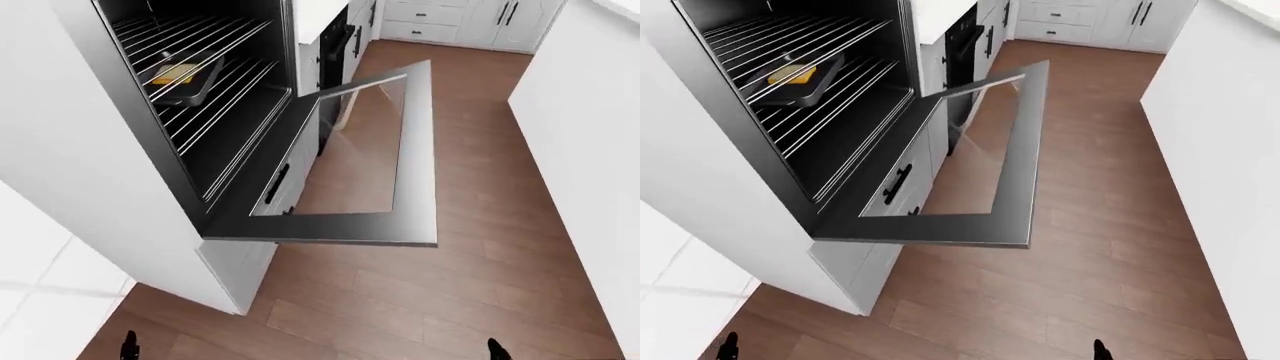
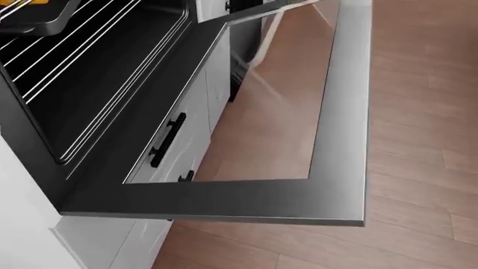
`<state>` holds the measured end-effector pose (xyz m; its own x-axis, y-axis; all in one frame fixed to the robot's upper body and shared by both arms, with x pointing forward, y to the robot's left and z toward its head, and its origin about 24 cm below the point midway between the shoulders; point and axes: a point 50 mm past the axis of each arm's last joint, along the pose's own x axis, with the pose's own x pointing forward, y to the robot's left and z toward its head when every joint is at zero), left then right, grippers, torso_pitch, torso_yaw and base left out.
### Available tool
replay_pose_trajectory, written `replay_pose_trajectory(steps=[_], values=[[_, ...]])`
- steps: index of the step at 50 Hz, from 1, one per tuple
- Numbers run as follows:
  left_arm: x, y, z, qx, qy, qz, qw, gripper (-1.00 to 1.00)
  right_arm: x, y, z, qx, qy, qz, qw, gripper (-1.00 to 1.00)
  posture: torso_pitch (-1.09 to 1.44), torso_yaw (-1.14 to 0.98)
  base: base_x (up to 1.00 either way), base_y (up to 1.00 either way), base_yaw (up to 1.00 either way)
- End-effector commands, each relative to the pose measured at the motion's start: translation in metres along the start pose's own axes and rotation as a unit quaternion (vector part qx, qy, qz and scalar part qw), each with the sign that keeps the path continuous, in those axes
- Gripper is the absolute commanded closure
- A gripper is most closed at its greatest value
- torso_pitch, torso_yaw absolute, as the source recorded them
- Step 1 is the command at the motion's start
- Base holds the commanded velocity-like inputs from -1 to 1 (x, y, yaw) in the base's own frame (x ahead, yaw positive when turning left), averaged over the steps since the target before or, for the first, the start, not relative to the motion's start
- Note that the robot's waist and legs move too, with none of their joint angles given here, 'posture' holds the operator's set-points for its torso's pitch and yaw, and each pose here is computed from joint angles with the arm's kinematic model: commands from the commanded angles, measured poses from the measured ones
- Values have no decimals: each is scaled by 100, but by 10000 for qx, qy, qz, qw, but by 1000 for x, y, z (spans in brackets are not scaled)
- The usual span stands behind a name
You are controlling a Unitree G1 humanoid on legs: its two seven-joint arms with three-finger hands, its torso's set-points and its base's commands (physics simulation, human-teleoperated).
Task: Close the oven door.
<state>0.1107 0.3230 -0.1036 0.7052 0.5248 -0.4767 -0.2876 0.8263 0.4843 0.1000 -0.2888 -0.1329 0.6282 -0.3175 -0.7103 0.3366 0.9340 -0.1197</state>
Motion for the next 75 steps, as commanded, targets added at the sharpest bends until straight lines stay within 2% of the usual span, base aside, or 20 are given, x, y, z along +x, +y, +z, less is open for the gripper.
replay_pose_trajectory(steps=[1, 49, 56, 61, 64, 66, 67, 68, 69, 70, 74, 75], values=[[5, 8, 11, -24, -285, 159, 9995, -100, 1, -5, 8, -39, -186, -52, 9998, -100, 0, 0, 10, 30, 0], [6, 8, 11, -47, -288, 166, 9994, -100, 2, -4, 8, -16, -215, -27, 9998, -100, 0, 0, 16, 11, 0], [6, 8, 11, -45, -288, 167, 9994, -100, 3, -7, 10, 266, -160, -191, 9993, -100, 0, 0, 0, 0, 0], [6, 8, 11, -50, -279, 178, 9994, -100, 6, -8, 9, 530, 73, -367, 9979, -100, 0, 0, 0, 0, 0], [6, 8, 11, -51, -279, 181, 9994, -100, 7, -8, 13, 714, -41, -347, 9968, -100, 0, 0, 0, 0, 0], [6, 8, 11, -50, -279, 181, 9994, -100, 8, -7, 19, 925, -249, -282, 9950, -100, 0, 0, 0, 0, 0], [6, 8, 11, -53, -279, 182, 9994, -100, 8, -9, 21, 1024, -344, -382, 9934, -100, 0, 0, 0, 0, 0], [5, 8, 11, -51, -281, 182, 9994, -100, 9, -11, 21, 1319, -322, -337, 9902, -100, 0, 0, 0, 0, 0], [5, 8, 11, -51, -281, 182, 9994, -100, 8, -11, 25, 1207, -532, -299, 9908, -100, 0, 0, 0, 0, 0], [5, 8, 11, -51, -283, 182, 9994, -100, 8, -10, 24, 1255, -460, -209, 9908, -100, 0, 0, 0, 0, 0], [5, 8, 11, -46, -282, 183, 9994, -100, 9, -11, 30, 1300, -744, -172, 9886, -100, 0, 0, 0, 0, 0], [5, 8, 11, -52, -278, 186, 9994, -100, 9, -11, 33, 1434, -824, -106, 9862, -100, 0, 0, 0, 0, 0]])
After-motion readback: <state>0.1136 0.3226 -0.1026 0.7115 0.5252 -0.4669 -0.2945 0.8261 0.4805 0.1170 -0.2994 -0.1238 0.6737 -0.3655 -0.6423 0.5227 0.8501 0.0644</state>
